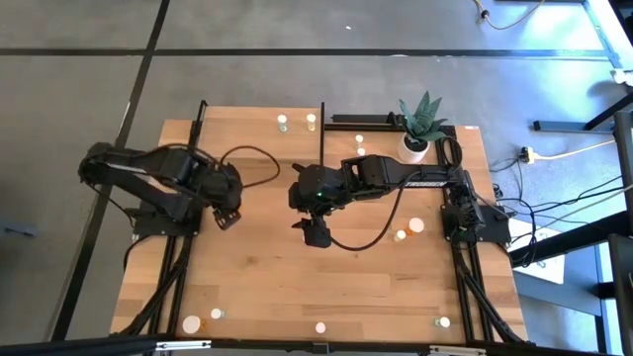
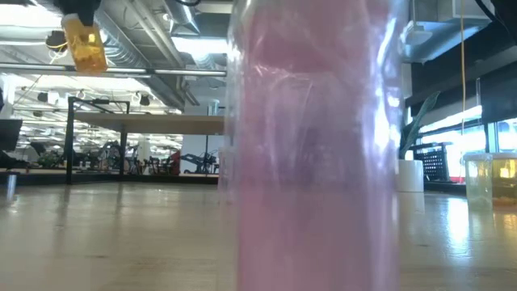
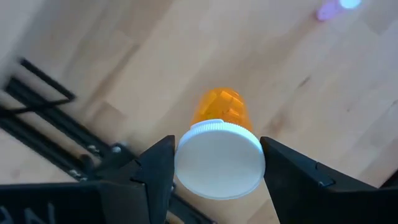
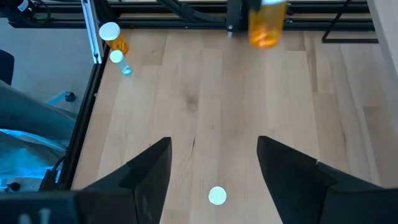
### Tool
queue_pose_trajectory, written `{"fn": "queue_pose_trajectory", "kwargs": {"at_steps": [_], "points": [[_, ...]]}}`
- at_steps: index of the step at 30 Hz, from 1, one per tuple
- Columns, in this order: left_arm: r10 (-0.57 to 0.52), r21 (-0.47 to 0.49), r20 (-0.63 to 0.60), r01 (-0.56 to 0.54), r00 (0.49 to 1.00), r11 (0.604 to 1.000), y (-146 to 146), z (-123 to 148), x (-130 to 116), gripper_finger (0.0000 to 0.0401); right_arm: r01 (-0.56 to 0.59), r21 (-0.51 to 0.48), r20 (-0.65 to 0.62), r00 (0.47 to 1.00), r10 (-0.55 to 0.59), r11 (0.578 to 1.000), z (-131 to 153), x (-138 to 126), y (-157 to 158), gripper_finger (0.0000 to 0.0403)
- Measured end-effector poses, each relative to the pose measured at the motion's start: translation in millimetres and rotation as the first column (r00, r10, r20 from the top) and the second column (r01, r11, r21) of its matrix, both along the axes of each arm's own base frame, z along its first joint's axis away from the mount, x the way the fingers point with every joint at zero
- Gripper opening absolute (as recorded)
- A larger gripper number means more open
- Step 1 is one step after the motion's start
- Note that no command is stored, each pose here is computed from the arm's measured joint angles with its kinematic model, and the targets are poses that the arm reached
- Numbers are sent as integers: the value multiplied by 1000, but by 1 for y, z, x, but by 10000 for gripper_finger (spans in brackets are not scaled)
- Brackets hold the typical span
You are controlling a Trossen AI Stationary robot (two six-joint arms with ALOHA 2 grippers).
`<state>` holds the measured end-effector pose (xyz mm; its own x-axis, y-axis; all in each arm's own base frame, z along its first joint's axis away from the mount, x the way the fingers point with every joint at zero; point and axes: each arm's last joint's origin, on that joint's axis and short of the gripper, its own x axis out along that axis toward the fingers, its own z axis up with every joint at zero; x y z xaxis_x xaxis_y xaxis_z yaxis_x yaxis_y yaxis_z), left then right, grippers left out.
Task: Pick and place medicine bottles onto shelf by color
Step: Put the top left orange pill bottle on the shelf
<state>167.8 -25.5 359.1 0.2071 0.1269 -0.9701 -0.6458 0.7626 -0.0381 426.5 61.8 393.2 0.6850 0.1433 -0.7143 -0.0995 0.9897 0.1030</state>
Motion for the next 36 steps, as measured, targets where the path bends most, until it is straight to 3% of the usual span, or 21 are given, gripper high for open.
{"fn": "queue_pose_trajectory", "kwargs": {"at_steps": [14, 21, 27, 36], "points": [[-163, 137, 61, 153, 985, 979, 52, 44, 13, 204, -13, -17, 96, 995, 15, 1000, 6, 6, 1, 237], [-244, 208, 6, 237, 970, 949, 87, 55, 30, 204, 168, -162, 138, 980, -146, 972, 8, 7, -5, 237], [-308, 206, -102, 323, 946, 924, 120, 46, 50, 204, 280, -210, 166, 954, -248, 937, 9, 7, -9, 237], [-337, 174, -292, 396, 895, 902, 175, 22, 54, 204, 313, -229, 180, 944, -276, 922, 9, 7, -10, 237]]}}
